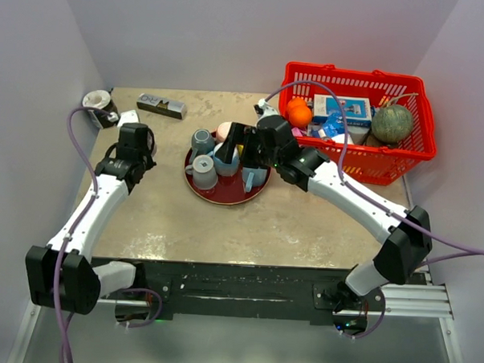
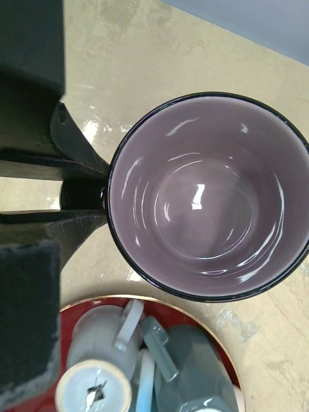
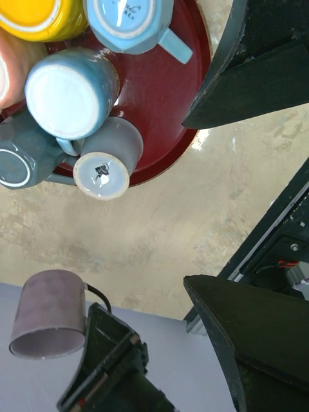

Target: Turn the mug right side up

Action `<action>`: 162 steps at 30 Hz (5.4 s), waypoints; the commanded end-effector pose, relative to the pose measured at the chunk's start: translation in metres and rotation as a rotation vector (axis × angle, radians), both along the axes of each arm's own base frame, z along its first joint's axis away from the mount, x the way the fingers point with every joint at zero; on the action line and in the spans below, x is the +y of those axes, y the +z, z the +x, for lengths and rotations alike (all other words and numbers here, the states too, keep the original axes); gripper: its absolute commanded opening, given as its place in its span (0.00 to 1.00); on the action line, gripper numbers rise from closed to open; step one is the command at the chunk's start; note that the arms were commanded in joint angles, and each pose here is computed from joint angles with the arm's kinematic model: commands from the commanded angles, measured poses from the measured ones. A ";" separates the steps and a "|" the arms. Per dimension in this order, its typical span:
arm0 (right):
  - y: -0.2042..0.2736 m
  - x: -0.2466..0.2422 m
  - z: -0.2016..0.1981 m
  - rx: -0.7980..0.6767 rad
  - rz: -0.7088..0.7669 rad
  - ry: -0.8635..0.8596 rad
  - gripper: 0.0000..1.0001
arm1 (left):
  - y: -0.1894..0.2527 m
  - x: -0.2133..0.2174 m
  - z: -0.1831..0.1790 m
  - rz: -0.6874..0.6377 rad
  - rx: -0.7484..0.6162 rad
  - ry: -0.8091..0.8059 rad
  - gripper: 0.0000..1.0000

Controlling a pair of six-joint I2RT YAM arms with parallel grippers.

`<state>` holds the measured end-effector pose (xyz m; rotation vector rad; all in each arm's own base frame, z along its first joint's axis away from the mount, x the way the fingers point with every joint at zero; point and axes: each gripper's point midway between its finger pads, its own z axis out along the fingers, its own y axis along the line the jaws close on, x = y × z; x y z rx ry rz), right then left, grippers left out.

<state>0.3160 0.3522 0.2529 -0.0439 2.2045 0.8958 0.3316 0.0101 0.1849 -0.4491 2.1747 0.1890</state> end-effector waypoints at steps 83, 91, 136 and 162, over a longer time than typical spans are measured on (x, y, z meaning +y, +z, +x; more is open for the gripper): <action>-0.147 -0.067 0.045 0.049 -0.540 -0.486 0.55 | 0.067 0.023 0.010 -0.339 -0.329 -0.057 0.99; -0.155 -0.064 0.050 0.054 -0.546 -0.507 0.39 | 0.071 0.016 0.010 -0.352 -0.336 -0.093 0.99; 0.223 -0.017 -0.033 -0.423 0.444 -0.013 0.00 | 0.183 -0.212 -0.081 -1.224 -0.544 -1.069 0.99; 0.266 -0.003 -0.085 -0.556 0.718 0.255 0.00 | 0.256 -0.216 -0.090 -1.464 -0.718 -1.066 0.77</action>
